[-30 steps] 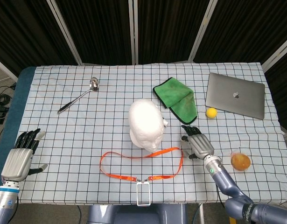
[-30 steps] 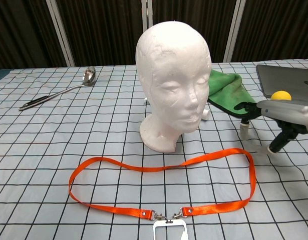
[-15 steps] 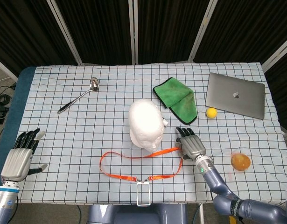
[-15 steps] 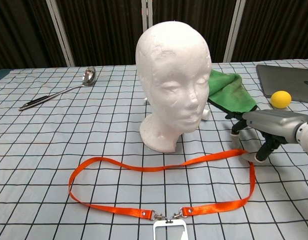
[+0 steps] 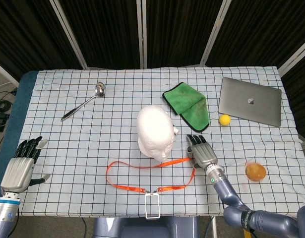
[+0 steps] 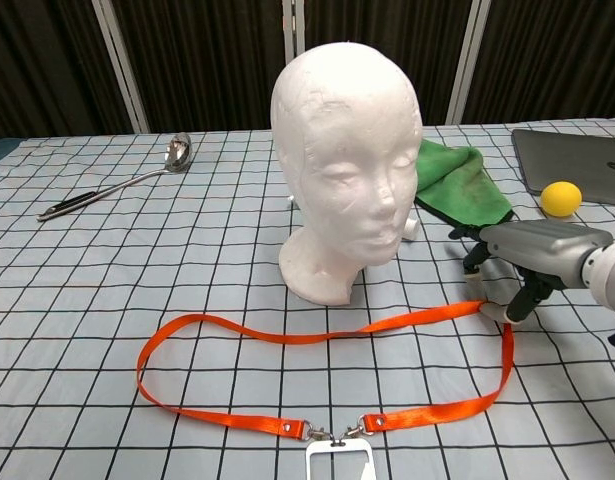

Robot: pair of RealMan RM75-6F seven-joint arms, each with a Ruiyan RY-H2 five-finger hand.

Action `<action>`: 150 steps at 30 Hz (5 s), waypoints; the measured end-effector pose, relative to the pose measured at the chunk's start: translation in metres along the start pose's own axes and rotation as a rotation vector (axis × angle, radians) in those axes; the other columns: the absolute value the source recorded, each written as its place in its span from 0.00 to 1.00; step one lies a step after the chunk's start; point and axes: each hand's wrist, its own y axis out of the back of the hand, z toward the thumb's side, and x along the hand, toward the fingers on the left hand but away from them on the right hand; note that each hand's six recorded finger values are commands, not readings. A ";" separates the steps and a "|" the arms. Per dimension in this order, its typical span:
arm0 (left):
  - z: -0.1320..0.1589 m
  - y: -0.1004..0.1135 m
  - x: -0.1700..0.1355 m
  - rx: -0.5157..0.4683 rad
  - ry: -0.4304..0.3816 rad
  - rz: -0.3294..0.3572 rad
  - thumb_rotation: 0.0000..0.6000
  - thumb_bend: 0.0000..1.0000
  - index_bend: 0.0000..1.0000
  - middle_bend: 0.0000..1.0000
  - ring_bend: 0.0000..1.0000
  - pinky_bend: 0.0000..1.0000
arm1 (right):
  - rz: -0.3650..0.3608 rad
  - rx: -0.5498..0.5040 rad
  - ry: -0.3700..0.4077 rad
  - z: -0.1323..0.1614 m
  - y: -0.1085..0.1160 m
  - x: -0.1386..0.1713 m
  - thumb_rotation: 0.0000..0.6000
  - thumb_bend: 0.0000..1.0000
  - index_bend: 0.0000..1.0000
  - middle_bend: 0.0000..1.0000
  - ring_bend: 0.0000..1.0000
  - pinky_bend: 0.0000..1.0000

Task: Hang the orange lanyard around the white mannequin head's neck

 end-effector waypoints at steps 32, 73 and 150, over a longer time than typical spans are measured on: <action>0.166 -0.073 0.103 -0.067 -0.283 -0.240 1.00 0.44 0.47 0.00 0.00 0.00 | -0.009 -0.059 0.039 -0.003 0.013 0.027 1.00 0.43 0.69 0.09 0.00 0.00; 0.208 -0.135 0.115 -0.041 -0.300 -0.334 1.00 0.45 0.72 0.00 0.00 0.00 | 0.000 -0.055 0.068 0.003 0.013 0.025 1.00 0.43 0.70 0.10 0.00 0.00; 0.203 0.045 0.087 -0.462 -0.369 0.024 1.00 0.45 0.81 0.00 0.00 0.00 | -0.478 -0.461 0.272 0.034 0.192 0.109 1.00 0.43 0.73 0.10 0.00 0.00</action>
